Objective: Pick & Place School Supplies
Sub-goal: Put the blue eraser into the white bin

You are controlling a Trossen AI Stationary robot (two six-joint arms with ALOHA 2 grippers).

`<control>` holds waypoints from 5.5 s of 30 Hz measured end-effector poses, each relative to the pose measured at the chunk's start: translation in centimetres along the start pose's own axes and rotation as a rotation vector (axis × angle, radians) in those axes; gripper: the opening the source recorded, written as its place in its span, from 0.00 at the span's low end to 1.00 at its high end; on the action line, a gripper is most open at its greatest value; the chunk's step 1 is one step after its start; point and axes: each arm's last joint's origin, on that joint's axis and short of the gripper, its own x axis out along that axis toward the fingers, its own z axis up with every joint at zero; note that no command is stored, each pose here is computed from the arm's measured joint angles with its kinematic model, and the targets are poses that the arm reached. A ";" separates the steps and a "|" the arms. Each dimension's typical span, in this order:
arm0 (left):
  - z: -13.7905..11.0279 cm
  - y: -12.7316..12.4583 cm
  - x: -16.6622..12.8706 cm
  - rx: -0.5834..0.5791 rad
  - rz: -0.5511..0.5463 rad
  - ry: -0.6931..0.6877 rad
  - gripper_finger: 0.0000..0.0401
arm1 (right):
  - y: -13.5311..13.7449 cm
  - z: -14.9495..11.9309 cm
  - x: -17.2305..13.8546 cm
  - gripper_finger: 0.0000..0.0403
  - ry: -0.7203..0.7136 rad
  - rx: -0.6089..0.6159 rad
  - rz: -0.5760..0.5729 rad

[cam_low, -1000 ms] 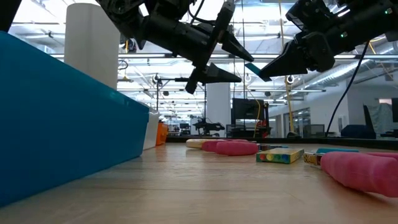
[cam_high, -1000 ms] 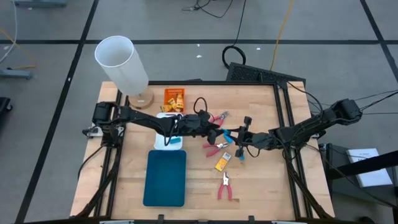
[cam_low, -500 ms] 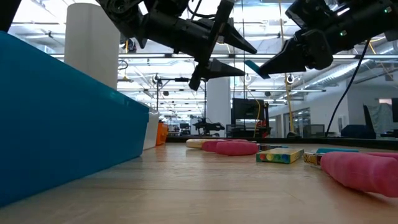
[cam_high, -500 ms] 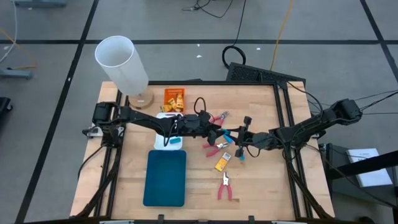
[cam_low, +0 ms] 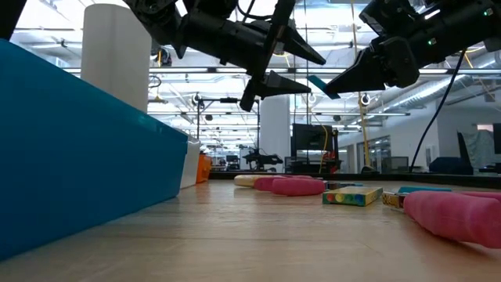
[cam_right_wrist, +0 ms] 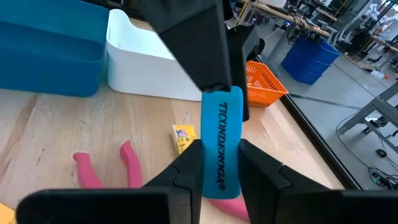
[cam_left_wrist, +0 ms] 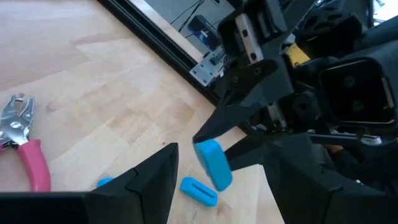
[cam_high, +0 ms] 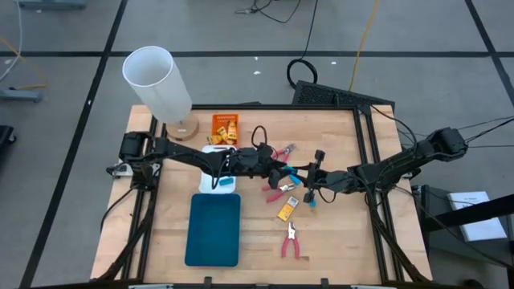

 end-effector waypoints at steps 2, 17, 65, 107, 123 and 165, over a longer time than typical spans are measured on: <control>0.0 0.0 0.0 0.000 -0.005 -0.001 0.59 | 0.0 0.0 0.0 0.18 0.000 0.000 0.000; 0.1 0.1 0.0 0.028 -0.003 -0.006 0.12 | 0.0 0.0 0.0 0.18 -0.001 0.000 0.000; -10.3 -10.6 -19.9 0.397 0.327 0.483 0.04 | -1.2 0.7 -4.2 0.58 -0.107 0.302 0.083; -13.3 -5.7 -19.1 0.227 0.182 0.606 0.75 | -1.2 1.0 -4.3 0.55 -0.145 0.475 0.105; -9.3 -4.7 -15.4 0.521 -0.381 0.248 0.77 | 1.0 1.9 -1.8 0.55 0.239 0.396 0.112; -2.5 -1.2 -21.4 0.642 -0.261 0.170 0.77 | -6.6 4.4 -1.4 0.55 0.135 -0.004 -0.302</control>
